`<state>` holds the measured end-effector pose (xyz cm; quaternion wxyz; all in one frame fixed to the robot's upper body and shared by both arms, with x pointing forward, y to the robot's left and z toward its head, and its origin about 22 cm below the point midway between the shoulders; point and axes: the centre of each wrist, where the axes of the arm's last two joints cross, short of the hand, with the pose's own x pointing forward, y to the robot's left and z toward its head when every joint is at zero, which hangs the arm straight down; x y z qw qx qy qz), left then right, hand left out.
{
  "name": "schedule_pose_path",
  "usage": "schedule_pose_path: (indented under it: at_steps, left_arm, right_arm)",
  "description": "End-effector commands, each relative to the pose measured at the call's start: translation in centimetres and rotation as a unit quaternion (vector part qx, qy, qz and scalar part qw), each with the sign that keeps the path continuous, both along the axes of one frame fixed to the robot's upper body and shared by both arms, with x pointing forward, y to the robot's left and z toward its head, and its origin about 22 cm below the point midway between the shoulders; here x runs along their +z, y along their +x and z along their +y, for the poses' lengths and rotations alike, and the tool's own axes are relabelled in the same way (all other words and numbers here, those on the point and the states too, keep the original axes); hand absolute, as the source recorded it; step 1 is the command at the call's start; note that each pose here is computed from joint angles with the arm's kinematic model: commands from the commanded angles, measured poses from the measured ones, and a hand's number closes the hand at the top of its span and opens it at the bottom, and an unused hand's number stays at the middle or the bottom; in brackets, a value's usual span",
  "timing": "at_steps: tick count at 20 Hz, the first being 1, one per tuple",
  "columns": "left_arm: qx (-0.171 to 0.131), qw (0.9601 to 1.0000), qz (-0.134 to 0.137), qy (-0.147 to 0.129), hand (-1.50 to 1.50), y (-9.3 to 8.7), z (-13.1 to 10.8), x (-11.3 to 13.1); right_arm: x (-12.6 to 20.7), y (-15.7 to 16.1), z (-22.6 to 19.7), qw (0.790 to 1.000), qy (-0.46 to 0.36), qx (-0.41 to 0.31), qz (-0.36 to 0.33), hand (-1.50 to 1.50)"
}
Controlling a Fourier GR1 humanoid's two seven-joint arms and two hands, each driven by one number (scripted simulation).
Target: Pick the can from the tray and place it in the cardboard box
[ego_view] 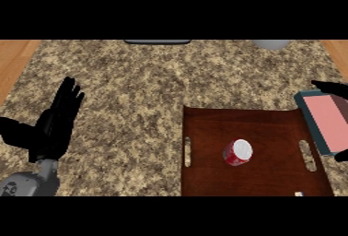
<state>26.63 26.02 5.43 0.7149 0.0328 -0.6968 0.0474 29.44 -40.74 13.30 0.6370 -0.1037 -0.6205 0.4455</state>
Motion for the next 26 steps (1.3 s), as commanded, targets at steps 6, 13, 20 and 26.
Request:
schedule_pose_path:
  at_steps: [6,13,20,26]
  left_arm:
    - [0.012,0.9999,-0.004,0.0,0.0,-0.1,-0.5,0.0]
    - [0.005,1.0,-0.007,-0.002,0.0,0.3,0.7,0.0]
    - [0.003,0.9999,-0.009,-0.005,0.0,-1.4,1.4,-0.9]
    - [0.006,1.0,-0.001,-0.006,0.0,-0.3,-0.8,1.9]
  right_arm:
    - [2.6,0.0,7.9,0.997,0.01,0.056,0.061,-1.5]
    - [1.9,-1.8,9.7,0.997,-0.015,0.045,0.068,-1.5]
    - [-0.4,-0.3,10.7,0.994,-0.011,0.036,0.103,-1.5]
    - [-2.3,-2.0,14.2,0.995,-0.02,0.021,0.095,-1.5]
